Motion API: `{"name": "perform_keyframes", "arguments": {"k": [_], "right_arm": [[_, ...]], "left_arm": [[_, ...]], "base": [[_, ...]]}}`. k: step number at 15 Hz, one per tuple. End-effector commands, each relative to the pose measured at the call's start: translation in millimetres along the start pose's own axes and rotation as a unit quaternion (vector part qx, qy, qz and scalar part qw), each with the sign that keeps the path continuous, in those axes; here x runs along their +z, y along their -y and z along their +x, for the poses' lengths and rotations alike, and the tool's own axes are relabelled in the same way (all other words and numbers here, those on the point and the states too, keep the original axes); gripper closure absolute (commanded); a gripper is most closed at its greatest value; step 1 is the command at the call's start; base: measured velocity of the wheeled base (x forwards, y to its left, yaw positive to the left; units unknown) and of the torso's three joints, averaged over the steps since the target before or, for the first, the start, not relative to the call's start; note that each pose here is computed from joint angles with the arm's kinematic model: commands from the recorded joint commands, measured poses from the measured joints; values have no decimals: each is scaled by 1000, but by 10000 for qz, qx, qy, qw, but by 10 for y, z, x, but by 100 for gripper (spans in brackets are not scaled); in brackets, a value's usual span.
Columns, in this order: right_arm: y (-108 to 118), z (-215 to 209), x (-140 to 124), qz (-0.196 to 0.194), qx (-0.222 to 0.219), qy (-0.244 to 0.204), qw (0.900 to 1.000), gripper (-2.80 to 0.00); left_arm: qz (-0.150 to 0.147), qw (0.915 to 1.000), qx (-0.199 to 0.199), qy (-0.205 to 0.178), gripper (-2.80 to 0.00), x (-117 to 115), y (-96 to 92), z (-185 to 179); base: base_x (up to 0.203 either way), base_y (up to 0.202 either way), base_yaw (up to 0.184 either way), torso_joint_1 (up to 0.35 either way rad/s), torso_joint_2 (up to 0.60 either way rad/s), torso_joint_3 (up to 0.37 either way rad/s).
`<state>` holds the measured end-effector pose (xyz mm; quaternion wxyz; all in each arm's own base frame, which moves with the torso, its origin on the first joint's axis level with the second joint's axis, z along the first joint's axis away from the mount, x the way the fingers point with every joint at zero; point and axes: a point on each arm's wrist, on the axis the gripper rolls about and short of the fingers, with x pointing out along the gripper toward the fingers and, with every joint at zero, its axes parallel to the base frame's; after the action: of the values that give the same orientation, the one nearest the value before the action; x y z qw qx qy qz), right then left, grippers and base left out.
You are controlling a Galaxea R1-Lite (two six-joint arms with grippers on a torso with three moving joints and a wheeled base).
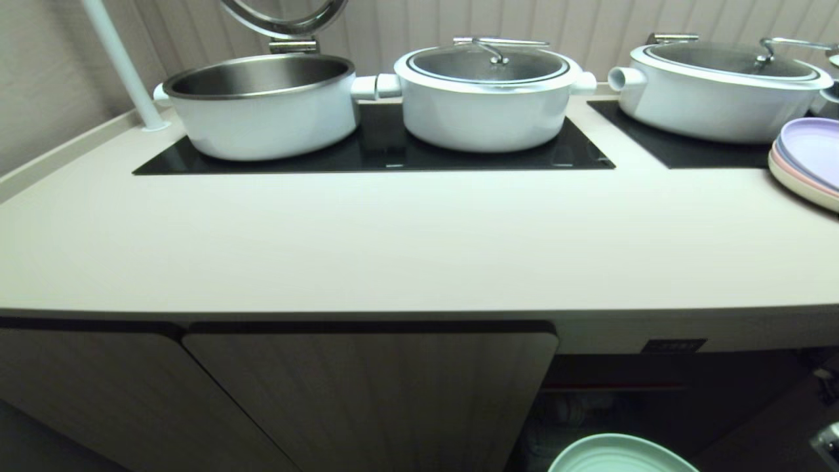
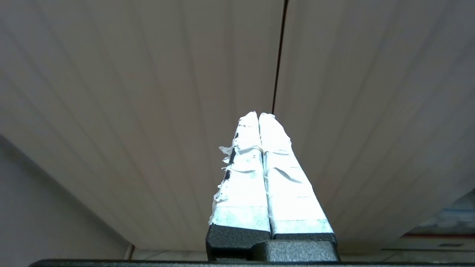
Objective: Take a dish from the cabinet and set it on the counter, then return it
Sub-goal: Place it on the table
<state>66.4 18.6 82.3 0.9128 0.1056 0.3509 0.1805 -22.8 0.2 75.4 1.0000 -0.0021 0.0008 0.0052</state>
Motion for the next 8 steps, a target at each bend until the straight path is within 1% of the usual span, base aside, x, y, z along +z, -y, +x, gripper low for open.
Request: {"name": "perform_keyframes", "arguments": {"k": [1,3,8], "right_arm": [[2,12,3,16,7,-47,10000,0],[3,14,1,-55,4,-64,10000,0],[1,18,11,-71,27,-68,9999,0]], "left_arm": [[-2,10000,2,8,0,1,0,0],[-2,10000,2,2,0,0,0,0],[-2,10000,2,8,0,1,0,0]], "base": [[0,0,0,246,-515,-296],[0,0,0,242,-537,-289],[0,0,0,260,-560,-302]]}}
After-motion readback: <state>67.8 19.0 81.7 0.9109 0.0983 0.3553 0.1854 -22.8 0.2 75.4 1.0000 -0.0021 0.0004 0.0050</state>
